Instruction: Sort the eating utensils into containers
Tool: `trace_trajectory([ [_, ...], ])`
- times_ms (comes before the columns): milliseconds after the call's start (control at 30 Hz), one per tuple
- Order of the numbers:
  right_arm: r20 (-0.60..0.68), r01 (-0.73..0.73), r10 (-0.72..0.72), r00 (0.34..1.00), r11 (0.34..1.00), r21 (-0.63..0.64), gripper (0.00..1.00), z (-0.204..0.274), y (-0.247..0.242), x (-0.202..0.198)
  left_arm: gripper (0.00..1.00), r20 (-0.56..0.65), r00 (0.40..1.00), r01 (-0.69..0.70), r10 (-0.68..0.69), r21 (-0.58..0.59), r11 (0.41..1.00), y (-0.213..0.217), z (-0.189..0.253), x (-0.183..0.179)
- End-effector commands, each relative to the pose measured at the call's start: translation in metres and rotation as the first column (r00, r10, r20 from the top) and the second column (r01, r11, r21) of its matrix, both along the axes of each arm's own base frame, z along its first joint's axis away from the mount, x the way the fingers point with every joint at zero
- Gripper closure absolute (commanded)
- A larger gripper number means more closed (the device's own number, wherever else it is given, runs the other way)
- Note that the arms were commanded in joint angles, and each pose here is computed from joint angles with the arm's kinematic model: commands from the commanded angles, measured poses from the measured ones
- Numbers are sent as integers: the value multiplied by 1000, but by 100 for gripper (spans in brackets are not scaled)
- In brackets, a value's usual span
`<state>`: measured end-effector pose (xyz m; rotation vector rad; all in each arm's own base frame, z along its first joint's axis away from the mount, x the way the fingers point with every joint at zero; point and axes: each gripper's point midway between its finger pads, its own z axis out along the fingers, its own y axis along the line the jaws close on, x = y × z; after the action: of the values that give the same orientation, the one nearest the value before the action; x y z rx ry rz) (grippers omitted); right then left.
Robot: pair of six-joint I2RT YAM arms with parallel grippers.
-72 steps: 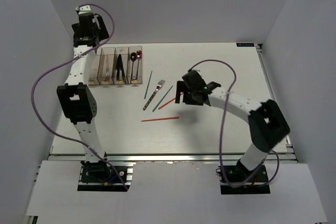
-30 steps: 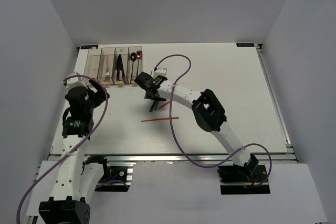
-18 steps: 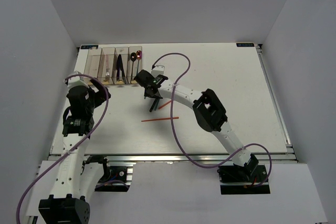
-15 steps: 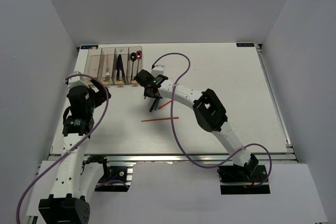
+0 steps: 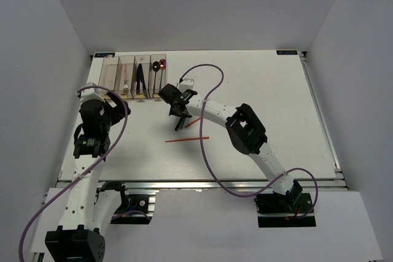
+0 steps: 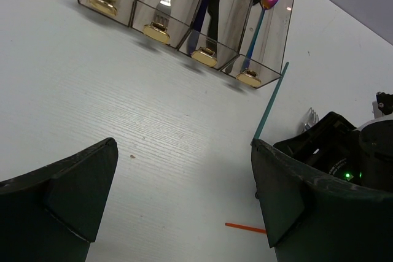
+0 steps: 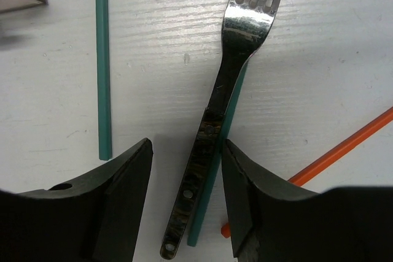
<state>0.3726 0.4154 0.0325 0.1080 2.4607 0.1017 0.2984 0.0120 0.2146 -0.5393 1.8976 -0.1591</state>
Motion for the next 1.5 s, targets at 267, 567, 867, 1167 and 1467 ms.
trace_trajectory([
  [267,30,-16,13,999,996,87,46,22,15,0,2,24,999,35,-35,-2,999,-6,7,3],
  [567,70,-14,5,998,992,127,46,45,17,3,2,19,999,47,-46,-6,999,-8,5,3],
  [867,51,-19,13,999,992,123,46,36,20,1,2,21,998,52,-52,-7,999,-9,5,3],
  [1167,69,-19,10,998,990,139,46,46,22,4,2,19,998,59,-58,-9,998,-10,5,3],
  [1467,76,-25,15,997,990,140,46,50,24,3,2,24,998,60,-60,-9,998,-11,6,4],
])
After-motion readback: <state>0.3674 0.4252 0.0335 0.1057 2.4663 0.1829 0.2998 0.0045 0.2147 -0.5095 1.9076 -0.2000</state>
